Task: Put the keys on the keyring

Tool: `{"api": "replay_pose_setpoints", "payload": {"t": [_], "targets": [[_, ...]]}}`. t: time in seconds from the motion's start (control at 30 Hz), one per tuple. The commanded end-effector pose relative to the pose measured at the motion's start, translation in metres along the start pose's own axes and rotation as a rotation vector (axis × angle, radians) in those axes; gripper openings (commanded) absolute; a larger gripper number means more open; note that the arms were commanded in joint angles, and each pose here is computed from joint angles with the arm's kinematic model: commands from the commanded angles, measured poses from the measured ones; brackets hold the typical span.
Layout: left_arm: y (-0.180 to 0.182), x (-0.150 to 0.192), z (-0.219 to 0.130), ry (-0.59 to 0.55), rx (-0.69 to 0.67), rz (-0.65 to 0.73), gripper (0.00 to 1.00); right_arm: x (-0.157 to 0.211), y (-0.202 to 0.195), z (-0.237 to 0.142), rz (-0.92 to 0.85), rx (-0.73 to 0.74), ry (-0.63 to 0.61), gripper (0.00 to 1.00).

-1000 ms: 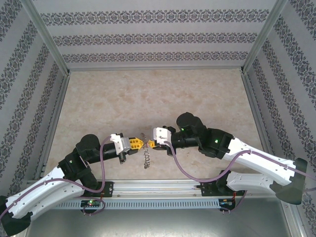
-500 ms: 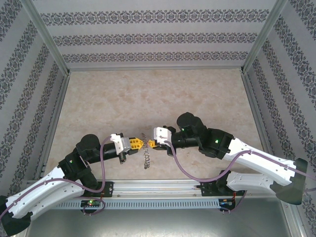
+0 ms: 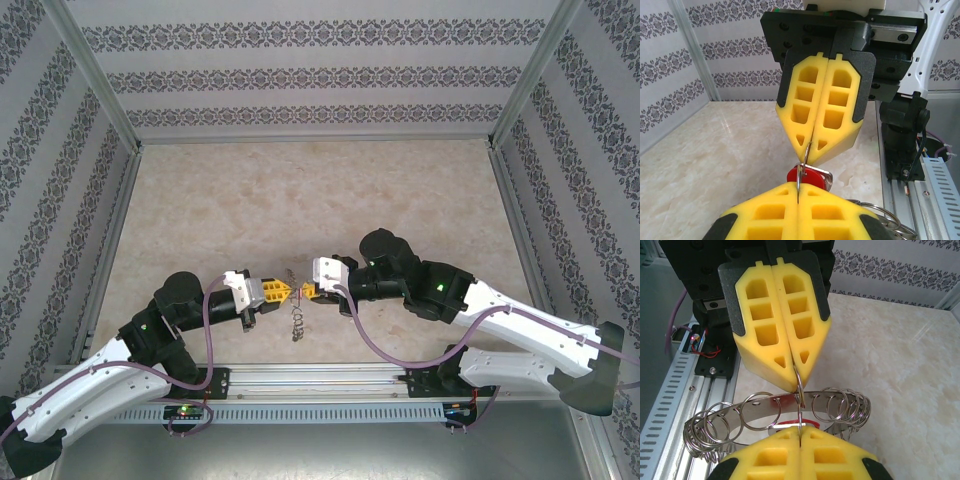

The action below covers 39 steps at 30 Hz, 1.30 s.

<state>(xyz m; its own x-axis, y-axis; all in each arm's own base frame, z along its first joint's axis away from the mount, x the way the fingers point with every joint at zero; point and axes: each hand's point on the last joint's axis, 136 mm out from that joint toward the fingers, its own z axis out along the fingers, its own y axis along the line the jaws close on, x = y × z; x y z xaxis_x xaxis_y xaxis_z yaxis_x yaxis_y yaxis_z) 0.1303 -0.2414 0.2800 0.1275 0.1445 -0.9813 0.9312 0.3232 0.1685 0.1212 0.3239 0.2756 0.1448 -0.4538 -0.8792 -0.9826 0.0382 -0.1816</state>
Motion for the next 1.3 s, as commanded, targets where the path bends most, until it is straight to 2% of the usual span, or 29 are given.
{"api": "replay_pose_setpoints", "payload": {"t": [0.0, 0.63, 1.27], "targets": [[-0.003, -0.029, -0.004, -0.097, 0.012, 0.056, 0.0, 0.0, -0.006, -0.002, 0.018, 0.027, -0.011, 0.0], [-0.003, -0.03, -0.004, -0.098, 0.013, 0.057, 0.0, -0.001, -0.008, -0.004, 0.027, 0.037, -0.015, 0.0], [-0.002, -0.029, -0.004, -0.097, 0.009, 0.057, 0.0, -0.006, 0.003, -0.002, 0.013, -0.023, -0.034, 0.0]]}}
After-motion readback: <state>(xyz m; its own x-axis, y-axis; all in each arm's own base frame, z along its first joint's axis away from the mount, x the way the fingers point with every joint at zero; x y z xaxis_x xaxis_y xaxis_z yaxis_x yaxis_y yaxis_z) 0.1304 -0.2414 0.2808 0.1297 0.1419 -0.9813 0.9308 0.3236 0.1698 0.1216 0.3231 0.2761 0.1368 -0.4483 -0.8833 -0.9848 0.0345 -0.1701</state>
